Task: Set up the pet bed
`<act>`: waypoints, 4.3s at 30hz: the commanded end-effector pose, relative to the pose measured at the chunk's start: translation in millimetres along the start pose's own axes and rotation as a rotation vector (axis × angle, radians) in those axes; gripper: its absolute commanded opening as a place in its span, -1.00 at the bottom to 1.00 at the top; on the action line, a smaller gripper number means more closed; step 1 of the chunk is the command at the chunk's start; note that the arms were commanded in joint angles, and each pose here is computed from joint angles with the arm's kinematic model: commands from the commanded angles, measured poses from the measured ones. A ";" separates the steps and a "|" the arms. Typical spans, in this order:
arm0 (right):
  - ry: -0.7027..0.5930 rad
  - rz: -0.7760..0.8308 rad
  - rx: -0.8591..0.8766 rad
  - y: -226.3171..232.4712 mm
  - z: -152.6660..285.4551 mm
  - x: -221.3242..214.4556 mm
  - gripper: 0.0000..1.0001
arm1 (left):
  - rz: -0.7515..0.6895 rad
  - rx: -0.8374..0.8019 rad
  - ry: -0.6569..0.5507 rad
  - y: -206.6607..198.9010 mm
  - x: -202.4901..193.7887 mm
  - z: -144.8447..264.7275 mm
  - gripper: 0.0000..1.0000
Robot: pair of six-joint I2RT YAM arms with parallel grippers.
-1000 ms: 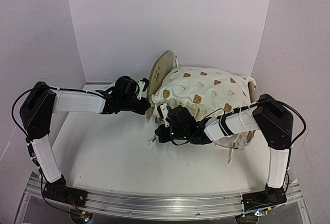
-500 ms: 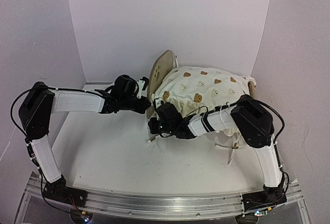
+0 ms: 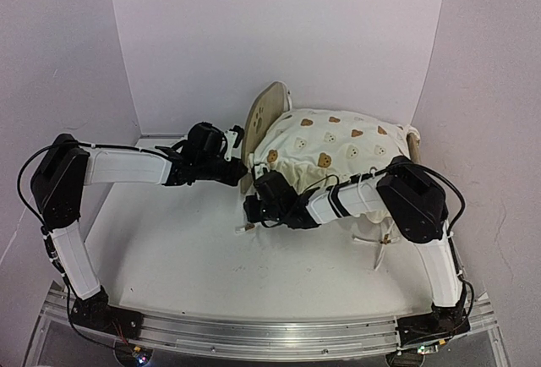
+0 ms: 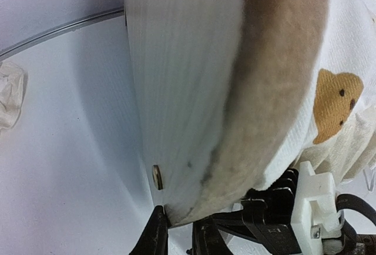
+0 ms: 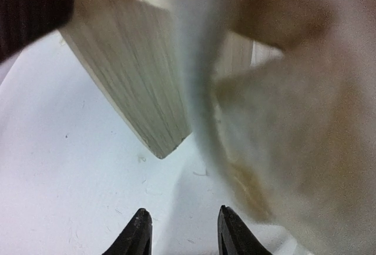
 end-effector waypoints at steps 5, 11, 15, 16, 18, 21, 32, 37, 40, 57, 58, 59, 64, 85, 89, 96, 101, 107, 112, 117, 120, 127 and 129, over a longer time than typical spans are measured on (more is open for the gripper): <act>0.071 0.018 -0.151 -35.7 -12.0 -20.9 -0.12 | 0.012 -0.167 -0.442 -32.3 113.1 68.3 -1.00; 0.077 0.047 -0.224 -35.4 -25.2 -22.2 -0.17 | 0.021 -0.180 -0.430 -32.9 110.2 65.8 -1.00; 0.112 0.064 -0.299 -44.2 -23.2 -37.1 -0.31 | 0.020 -0.170 -0.432 -32.0 109.6 66.9 -1.00; 0.115 0.069 -0.306 -44.2 -23.2 -38.6 -0.36 | 0.019 -0.170 -0.432 -32.3 109.6 66.7 -1.00; 0.116 0.089 -0.329 -44.2 -23.3 -40.6 -0.49 | 0.019 -0.169 -0.432 -31.9 109.8 66.6 -1.00; 0.092 0.132 -0.338 -38.4 -17.9 -32.8 -0.94 | 0.021 -0.167 -0.426 -31.4 107.8 64.6 -1.00; 0.065 0.093 0.141 13.5 48.1 9.7 -1.00 | 0.036 -0.123 -0.357 -23.6 81.5 46.4 -1.00; 0.129 0.071 0.251 14.0 74.4 -0.4 -1.00 | 0.032 -0.103 -0.328 -20.5 70.7 38.4 -1.00; 0.155 0.082 0.332 18.2 87.5 -2.9 -1.00 | 0.030 -0.099 -0.300 -19.0 61.5 30.4 -1.00; -0.006 0.184 0.076 11.3 51.5 25.5 -0.07 | 0.026 -0.204 -0.437 -34.6 108.1 78.9 -1.00; -0.016 0.181 0.092 14.7 49.6 26.0 -0.07 | 0.024 -0.211 -0.441 -35.6 109.8 80.6 -1.00; -0.027 0.176 0.109 18.0 47.9 26.2 -0.07 | 0.021 -0.219 -0.445 -37.1 111.2 82.4 -1.00; -0.045 0.143 0.123 22.1 32.4 18.5 -0.09 | 0.002 -0.227 -0.488 -39.9 123.6 97.1 -1.00; -0.078 0.071 -0.150 4.3 1.9 15.2 0.00 | -0.007 -0.233 -0.482 -40.8 124.9 89.3 -1.00; -0.117 0.113 -0.076 3.7 37.0 29.6 -0.14 | -0.014 -0.203 -0.491 -38.3 125.7 90.4 -1.00; -0.054 0.550 0.328 27.4 64.0 22.9 -0.11 | -0.039 -0.205 -0.516 -40.2 134.4 95.4 -1.00; -0.103 0.562 0.239 24.2 48.5 29.8 -0.31 | -0.041 -0.207 -0.530 -41.1 139.3 98.1 -1.00; -0.272 0.315 0.144 11.8 24.3 29.0 -0.50 | -0.043 -0.239 -0.549 -45.2 148.2 103.1 -1.00; -0.282 0.205 0.006 2.0 8.6 31.5 -0.43 | -0.044 -0.246 -0.546 -45.6 146.4 104.7 -1.00; -0.306 0.139 -0.064 -6.6 -0.9 35.2 -0.25 | -0.037 -0.255 -0.531 -45.8 143.0 100.0 -1.00; -0.321 0.109 -0.107 -12.5 -7.3 38.3 -0.16 | -0.033 -0.258 -0.529 -46.0 143.2 99.2 -1.00; -0.403 0.139 -0.192 -20.1 -17.0 47.7 0.00 | -0.030 -0.247 -0.531 -44.8 141.9 101.0 -1.00; -0.451 0.157 -0.214 -20.0 -20.2 51.5 0.03 | -0.027 -0.248 -0.528 -44.7 141.2 100.1 -1.00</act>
Point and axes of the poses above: each gripper's point midway between its finger pads, its own z axis back along the fingers, its own y axis along the line the jaws close on, x = y × z, the point moved 8 cm from there along z, back along the fingers, and after that the axes turned 4 degrees about -z, right-handed, at the moved point
